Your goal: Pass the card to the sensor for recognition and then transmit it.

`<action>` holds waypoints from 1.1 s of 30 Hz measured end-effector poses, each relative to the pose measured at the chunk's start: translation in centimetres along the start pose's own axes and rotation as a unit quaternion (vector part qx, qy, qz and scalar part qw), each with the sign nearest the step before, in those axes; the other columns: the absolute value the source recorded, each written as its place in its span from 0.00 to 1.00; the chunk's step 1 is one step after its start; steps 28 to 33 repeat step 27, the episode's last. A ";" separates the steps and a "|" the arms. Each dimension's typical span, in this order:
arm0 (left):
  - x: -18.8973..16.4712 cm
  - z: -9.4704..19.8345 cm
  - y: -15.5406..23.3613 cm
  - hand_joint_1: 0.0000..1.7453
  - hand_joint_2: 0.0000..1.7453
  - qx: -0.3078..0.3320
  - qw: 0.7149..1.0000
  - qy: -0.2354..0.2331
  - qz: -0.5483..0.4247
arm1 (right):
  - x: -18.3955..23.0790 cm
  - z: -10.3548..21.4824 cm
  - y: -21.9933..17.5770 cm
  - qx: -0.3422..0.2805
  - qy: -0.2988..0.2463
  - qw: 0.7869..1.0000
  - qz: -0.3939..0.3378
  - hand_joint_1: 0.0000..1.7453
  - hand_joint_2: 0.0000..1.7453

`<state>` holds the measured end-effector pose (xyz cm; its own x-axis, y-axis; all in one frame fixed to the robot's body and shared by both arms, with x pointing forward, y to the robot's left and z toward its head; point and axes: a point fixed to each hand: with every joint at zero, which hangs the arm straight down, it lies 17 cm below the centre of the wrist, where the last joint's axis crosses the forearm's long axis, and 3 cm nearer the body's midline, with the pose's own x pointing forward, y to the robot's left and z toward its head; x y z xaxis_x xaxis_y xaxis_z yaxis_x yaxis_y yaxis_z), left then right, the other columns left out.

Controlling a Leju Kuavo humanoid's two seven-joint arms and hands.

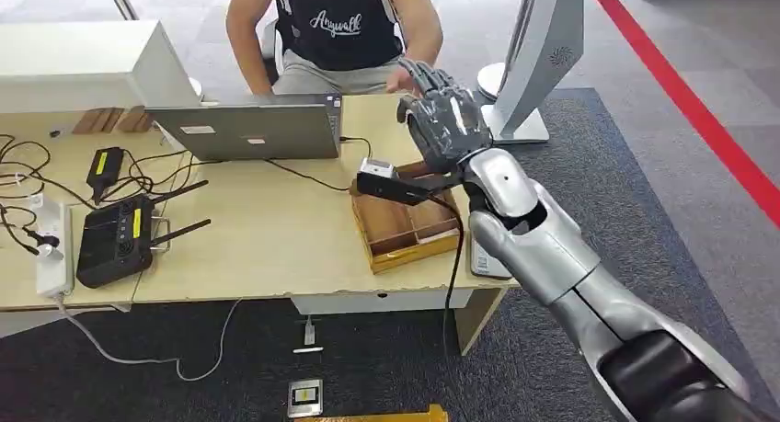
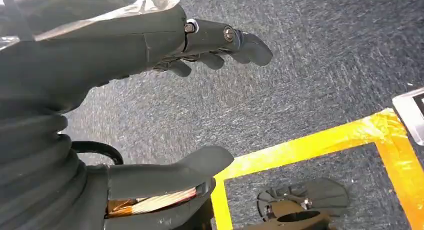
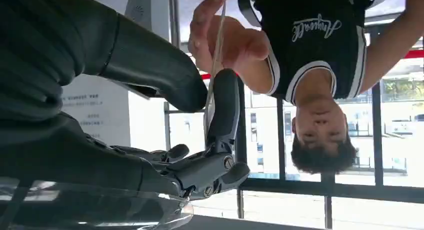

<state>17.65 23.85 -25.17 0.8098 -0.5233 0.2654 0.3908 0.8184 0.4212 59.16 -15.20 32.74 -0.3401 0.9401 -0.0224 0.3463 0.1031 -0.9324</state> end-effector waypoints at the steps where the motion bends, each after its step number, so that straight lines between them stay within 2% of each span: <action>1: 0.2 0.0 0.1 0.00 1.00 0.000 1.000 -0.003 -0.003 | -0.8 -0.7 0.1 0.006 0.008 1.000 0.001 1.00 1.00; 5: 0.4 0.0 0.1 0.00 1.00 0.001 1.000 -0.006 -0.007 | -3.7 -2.9 0.0 0.023 0.038 0.999 0.014 1.00 1.00; 11: 0.3 0.0 0.1 0.00 1.00 0.001 1.000 -0.005 -0.005 | -6.8 -3.5 2.4 0.068 0.090 0.993 0.029 1.00 1.00; 25: 0.2 0.0 0.0 0.00 1.00 0.001 1.000 -0.005 -0.001 | -7.6 -2.4 6.3 0.121 0.112 0.986 0.039 1.00 1.00; 26: 0.2 0.0 0.0 0.00 1.00 0.001 1.000 -0.005 -0.001 | -7.6 -2.4 6.4 0.123 0.113 0.985 0.040 0.73 1.00; 27: 0.2 0.0 0.0 0.00 1.00 0.001 1.000 -0.005 -0.001 | -7.7 -2.3 6.6 0.125 0.114 0.985 0.040 0.00 1.00; 33: 0.2 0.0 0.0 0.00 1.00 0.001 1.000 -0.005 -0.001 | -7.7 -2.3 6.6 0.125 0.114 0.985 0.040 0.00 1.00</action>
